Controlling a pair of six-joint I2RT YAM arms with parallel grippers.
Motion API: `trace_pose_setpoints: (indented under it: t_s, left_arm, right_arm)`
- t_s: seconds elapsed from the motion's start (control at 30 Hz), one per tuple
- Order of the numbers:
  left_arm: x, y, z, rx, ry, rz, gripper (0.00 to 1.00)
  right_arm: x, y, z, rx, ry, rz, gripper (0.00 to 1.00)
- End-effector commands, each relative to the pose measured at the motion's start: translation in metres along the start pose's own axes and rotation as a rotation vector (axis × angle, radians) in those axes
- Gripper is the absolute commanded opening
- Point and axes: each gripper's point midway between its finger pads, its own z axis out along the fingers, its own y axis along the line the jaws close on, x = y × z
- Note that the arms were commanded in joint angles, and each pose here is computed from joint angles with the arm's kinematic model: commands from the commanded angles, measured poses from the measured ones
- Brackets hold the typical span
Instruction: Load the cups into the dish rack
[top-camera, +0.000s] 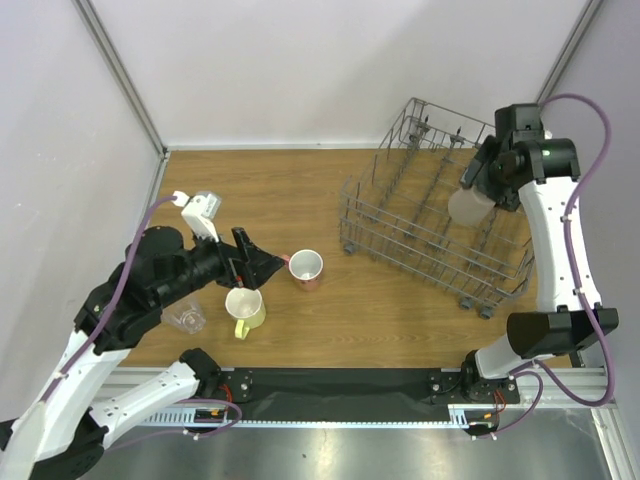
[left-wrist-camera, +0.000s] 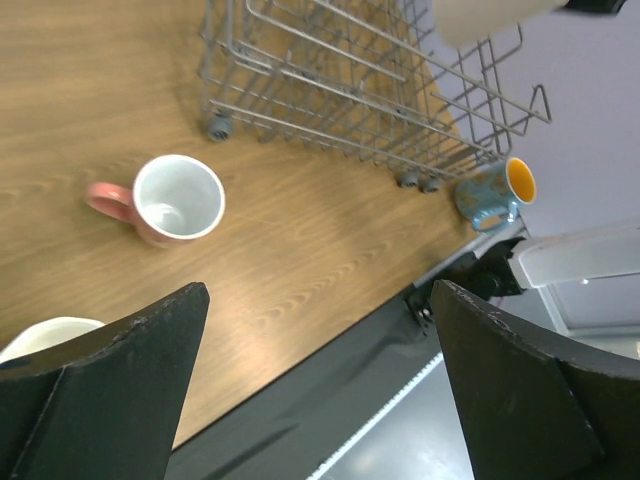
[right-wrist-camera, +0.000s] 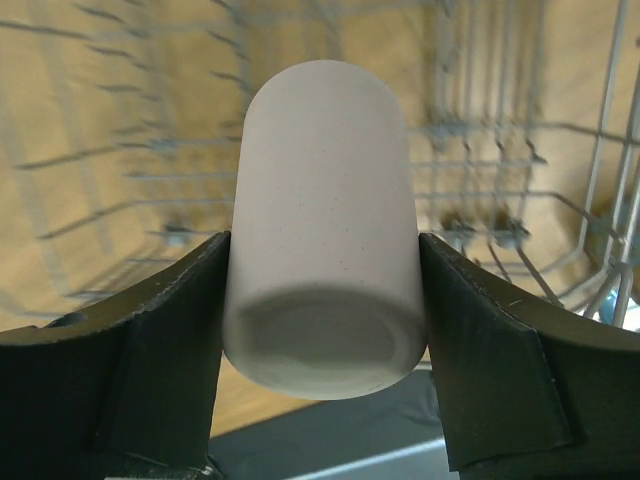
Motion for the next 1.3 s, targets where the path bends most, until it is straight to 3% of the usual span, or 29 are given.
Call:
trace_pose_setpoints:
  t_s: [0.0, 0.43, 0.67, 1.27]
  left_arm:
    - [-0.022, 0.003, -0.013, -0.036, -0.074, 0.075, 1.0]
    - [-0.027, 0.014, -0.01, -0.105, -0.056, 0.074, 1.0]
    - [-0.034, 0.014, -0.011, -0.125, -0.054, 0.071, 1.0]
    - [-0.04, 0.017, -0.019, -0.153, -0.08, 0.035, 1.0]
  right_arm:
    - [0.038, -0.042, -0.007, 0.155, 0.127, -0.059, 0.0]
    - [0.1, -0.07, 0.023, 0.238, 0.286, -0.076, 0.0]
    - [0.121, -0.075, 0.039, 0.239, 0.304, -0.048, 0.0]
    - [0.127, -0.062, 0.077, 0.185, 0.347, -0.024, 0.0]
